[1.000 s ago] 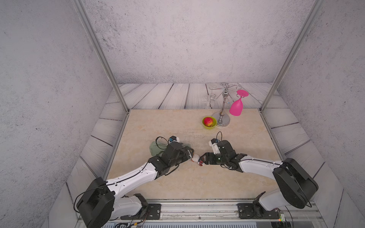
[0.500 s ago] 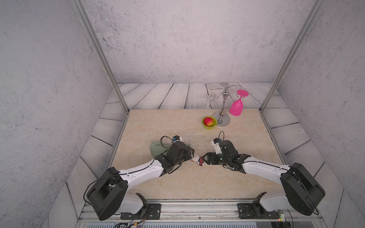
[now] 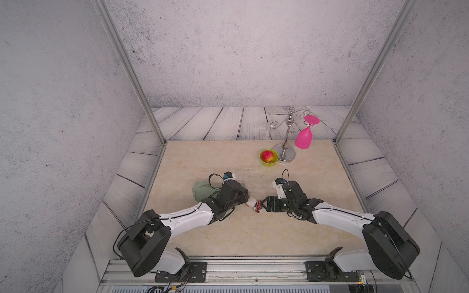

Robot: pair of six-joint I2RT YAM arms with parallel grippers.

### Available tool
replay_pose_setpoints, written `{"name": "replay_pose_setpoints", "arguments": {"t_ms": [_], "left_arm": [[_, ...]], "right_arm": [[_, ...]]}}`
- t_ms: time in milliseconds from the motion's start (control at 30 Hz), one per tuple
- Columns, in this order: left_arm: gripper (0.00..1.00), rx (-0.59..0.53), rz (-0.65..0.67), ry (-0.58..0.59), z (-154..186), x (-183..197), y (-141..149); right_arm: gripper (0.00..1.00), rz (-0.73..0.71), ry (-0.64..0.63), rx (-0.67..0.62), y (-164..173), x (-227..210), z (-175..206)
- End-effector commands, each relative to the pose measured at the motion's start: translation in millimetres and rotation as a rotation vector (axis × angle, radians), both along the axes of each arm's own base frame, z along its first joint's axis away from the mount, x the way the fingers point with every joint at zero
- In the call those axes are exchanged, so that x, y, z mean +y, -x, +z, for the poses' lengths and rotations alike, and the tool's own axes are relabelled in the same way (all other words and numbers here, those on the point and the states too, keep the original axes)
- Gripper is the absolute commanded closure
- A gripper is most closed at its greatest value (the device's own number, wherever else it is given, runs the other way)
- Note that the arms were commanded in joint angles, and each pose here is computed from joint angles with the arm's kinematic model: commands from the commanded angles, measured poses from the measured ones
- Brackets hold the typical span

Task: Remove the decoration from the bag
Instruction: Pick up the bag from the center of the board.

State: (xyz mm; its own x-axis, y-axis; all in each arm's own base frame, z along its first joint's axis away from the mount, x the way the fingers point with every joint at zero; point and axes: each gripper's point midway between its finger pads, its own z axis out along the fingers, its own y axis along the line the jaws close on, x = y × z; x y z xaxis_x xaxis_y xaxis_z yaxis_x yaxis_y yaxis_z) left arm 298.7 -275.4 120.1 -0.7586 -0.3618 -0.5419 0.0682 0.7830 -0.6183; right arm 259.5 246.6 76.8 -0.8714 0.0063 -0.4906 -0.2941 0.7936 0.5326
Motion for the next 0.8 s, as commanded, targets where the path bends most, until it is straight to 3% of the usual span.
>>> {"name": "replay_pose_setpoints", "arguments": {"t_ms": [0, 400, 767], "left_arm": [[0.77, -0.048, -0.004, 0.014, 14.1, -8.1, -8.4], [1.00, -0.047, -0.022, 0.004, 18.4, -10.2, -8.6], [1.00, -0.040, -0.122, 0.099, 38.8, -6.1, 4.1]], "right_arm": [[0.20, 0.004, 0.023, -0.007, 4.7, -4.7, -0.9], [0.20, 0.014, 0.024, -0.030, 3.2, -4.5, 12.3], [0.18, 0.040, -0.009, -0.109, -7.2, 3.2, 60.0]]}}
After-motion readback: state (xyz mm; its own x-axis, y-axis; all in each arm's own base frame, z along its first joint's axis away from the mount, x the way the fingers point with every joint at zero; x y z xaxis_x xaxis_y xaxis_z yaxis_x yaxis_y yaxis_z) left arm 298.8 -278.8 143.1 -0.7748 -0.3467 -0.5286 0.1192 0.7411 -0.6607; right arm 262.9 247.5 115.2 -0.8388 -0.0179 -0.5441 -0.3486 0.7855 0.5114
